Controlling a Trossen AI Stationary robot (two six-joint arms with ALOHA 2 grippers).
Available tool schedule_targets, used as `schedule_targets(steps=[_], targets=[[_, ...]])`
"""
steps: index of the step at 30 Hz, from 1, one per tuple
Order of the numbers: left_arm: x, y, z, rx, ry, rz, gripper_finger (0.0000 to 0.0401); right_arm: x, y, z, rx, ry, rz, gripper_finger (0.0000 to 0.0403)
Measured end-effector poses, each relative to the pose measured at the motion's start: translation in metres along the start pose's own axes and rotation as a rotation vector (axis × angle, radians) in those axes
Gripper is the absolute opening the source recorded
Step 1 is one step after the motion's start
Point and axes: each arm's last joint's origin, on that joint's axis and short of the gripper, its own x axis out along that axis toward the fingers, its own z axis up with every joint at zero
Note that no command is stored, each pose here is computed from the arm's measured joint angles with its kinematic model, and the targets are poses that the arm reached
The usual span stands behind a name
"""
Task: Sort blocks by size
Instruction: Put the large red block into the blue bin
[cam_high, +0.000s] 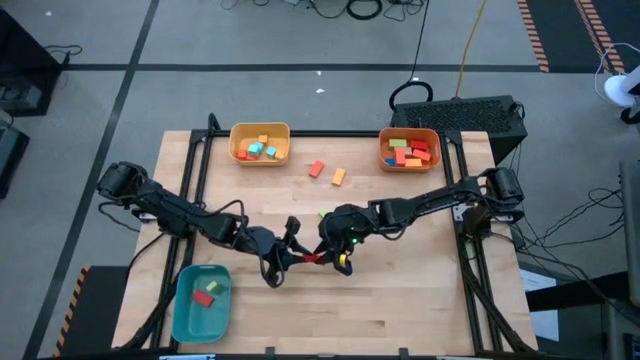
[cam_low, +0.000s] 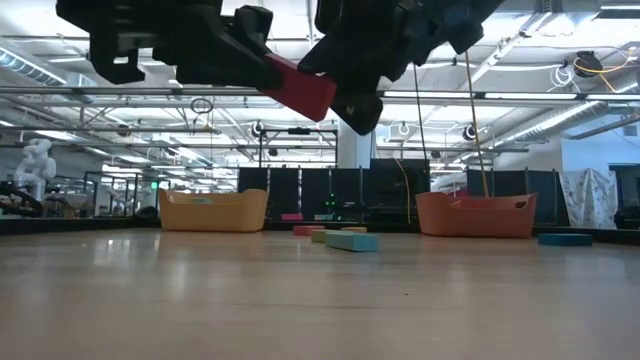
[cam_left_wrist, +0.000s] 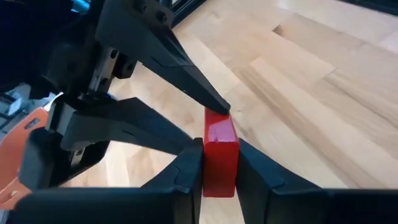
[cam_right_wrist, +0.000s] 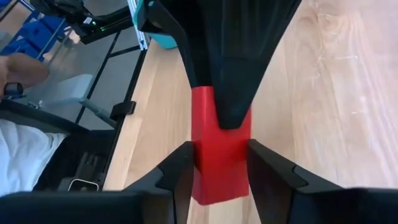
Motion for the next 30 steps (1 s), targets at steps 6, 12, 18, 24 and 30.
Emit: schedule_targets(steps=[6,12,18,24,30], targets=[[0.0,0.0,-0.001,-0.058,0.014,0.012,0.0065,-0.005,-0.002,0.001,-0.018,0.004,-0.037,0.0178],[-0.004,0.002,-0.003,-0.198,0.068,0.052,0.0065,-0.029,-0.001,0.006,-0.037,-0.02,-0.275,0.0204],[-0.014,0.005,0.0,-0.261,0.076,0.077,0.0065,-0.054,0.006,0.011,-0.041,-0.056,-0.382,0.0204],[-0.025,0.01,0.004,-0.305,0.07,0.11,0.0065,-0.063,0.007,0.007,-0.039,-0.021,-0.474,0.0203],[-0.038,0.013,0.002,-0.395,0.118,0.157,0.0065,-0.064,0.003,-0.002,-0.035,0.047,-0.53,0.0203]])
